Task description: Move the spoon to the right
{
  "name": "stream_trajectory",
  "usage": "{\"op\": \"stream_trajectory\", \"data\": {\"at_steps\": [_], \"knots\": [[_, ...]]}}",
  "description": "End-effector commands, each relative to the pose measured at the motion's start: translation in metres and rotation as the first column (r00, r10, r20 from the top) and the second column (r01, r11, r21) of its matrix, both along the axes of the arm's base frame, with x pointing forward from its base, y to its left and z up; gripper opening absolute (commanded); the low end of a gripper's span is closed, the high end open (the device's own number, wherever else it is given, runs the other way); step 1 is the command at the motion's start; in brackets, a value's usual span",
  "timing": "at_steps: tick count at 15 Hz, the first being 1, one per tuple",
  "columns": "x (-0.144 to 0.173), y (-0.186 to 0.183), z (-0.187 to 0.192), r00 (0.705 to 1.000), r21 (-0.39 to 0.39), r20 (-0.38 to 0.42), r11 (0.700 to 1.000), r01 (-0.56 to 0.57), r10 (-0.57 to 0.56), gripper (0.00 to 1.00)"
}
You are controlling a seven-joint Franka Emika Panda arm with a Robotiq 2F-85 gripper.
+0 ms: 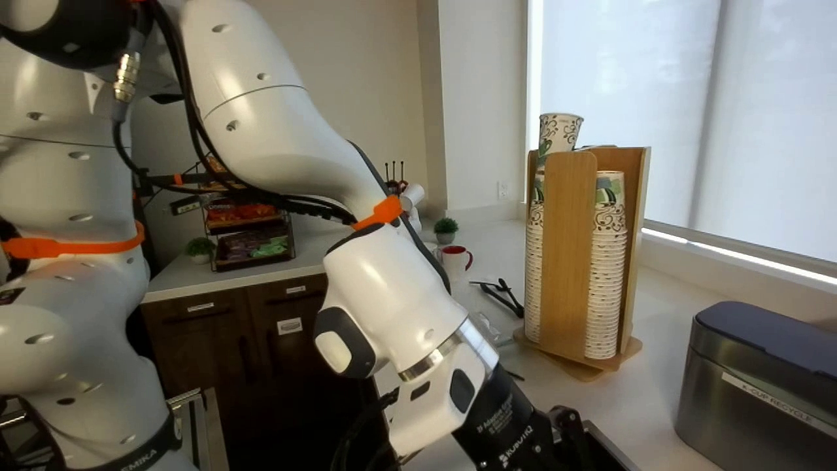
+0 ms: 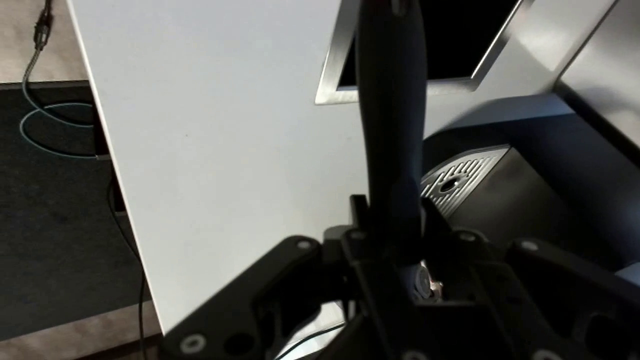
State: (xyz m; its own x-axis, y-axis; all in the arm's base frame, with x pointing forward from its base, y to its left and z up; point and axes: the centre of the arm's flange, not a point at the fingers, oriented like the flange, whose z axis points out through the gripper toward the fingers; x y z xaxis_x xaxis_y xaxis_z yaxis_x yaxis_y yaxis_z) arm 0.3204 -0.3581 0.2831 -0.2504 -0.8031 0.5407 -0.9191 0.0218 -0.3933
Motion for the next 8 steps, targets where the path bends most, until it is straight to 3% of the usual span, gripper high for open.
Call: {"op": "stream_trajectory", "data": {"at_steps": [1, 8], "knots": [[0.002, 0.002, 0.001, 1.0, 0.008, -0.011, 1.0, -0.006, 0.006, 0.07], [-0.005, -0.064, -0.014, 0.987, 0.16, -0.161, 0.987, 0.011, 0.015, 0.07]]}}
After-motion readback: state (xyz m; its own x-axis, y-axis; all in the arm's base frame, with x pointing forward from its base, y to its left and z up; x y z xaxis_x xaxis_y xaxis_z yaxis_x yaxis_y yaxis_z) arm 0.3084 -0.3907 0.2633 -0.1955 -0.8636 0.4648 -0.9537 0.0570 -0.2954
